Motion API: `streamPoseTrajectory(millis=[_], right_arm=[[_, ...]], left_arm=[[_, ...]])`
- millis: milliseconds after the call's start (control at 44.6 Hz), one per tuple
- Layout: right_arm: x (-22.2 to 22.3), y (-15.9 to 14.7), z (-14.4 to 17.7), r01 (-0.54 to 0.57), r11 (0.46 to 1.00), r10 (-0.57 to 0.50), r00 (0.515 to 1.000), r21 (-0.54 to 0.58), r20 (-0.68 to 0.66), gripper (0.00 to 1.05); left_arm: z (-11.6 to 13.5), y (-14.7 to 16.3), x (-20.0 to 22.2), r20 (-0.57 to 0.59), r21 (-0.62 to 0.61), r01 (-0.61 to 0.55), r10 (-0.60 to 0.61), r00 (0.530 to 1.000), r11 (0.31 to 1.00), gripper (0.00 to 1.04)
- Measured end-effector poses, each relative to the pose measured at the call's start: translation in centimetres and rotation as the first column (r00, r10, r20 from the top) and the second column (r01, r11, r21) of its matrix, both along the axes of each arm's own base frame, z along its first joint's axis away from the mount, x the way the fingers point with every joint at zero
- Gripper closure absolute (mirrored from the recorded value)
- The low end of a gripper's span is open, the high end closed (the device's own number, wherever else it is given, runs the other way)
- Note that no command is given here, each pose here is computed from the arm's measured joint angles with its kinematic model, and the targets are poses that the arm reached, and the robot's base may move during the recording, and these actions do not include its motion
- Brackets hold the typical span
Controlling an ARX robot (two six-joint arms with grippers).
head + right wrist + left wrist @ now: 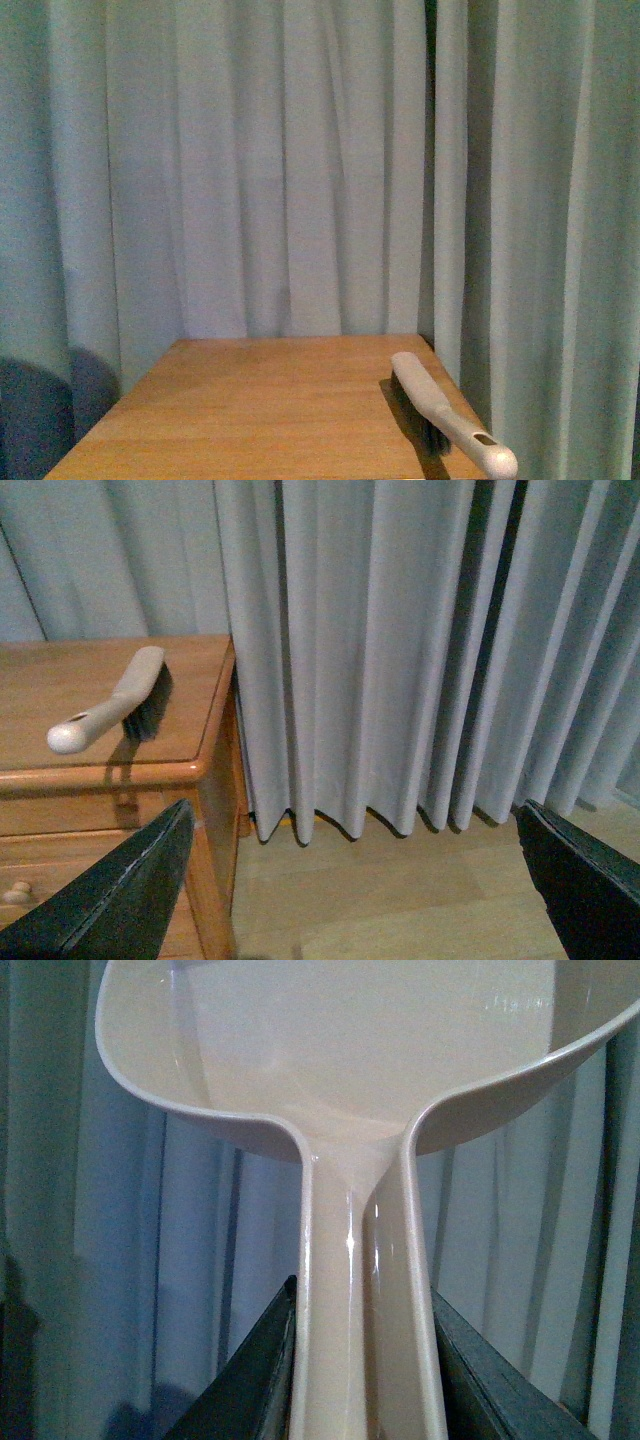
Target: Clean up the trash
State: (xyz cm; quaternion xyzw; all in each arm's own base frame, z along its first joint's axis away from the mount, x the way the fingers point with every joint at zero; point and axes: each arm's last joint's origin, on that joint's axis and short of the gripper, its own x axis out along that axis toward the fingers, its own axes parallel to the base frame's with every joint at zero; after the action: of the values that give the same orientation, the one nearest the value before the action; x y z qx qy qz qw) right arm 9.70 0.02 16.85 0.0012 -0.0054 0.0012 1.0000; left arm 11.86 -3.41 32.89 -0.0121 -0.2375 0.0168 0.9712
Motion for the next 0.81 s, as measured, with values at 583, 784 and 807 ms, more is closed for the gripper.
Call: streamPoseTrajectory(millis=[583, 784, 807], right_arm=[[2.1, 1.5, 0.7, 0.035, 0.995, -0.058, 0.964, -0.090, -0.261, 0.07], [6.5, 4.2, 5.1, -0.067, 0.995, 0.040, 0.942, -0.071, -0.334, 0.07], [7.1, 4.6, 5.5, -0.084, 0.994, 0.055, 0.934, -0.068, -0.354, 0.07]], left_arm=[[-2.2, 1.9, -1.9, 0.055, -0.017, -0.001, 0.002, 0.998, 1.000, 0.76], [-2.2, 1.9, -1.9, 0.055, -0.019, 0.001, 0.000, 0.998, 1.000, 0.76], [-2.2, 1.9, -1.9, 0.055, -0.019, 0.001, 0.000, 0.998, 1.000, 0.76]])
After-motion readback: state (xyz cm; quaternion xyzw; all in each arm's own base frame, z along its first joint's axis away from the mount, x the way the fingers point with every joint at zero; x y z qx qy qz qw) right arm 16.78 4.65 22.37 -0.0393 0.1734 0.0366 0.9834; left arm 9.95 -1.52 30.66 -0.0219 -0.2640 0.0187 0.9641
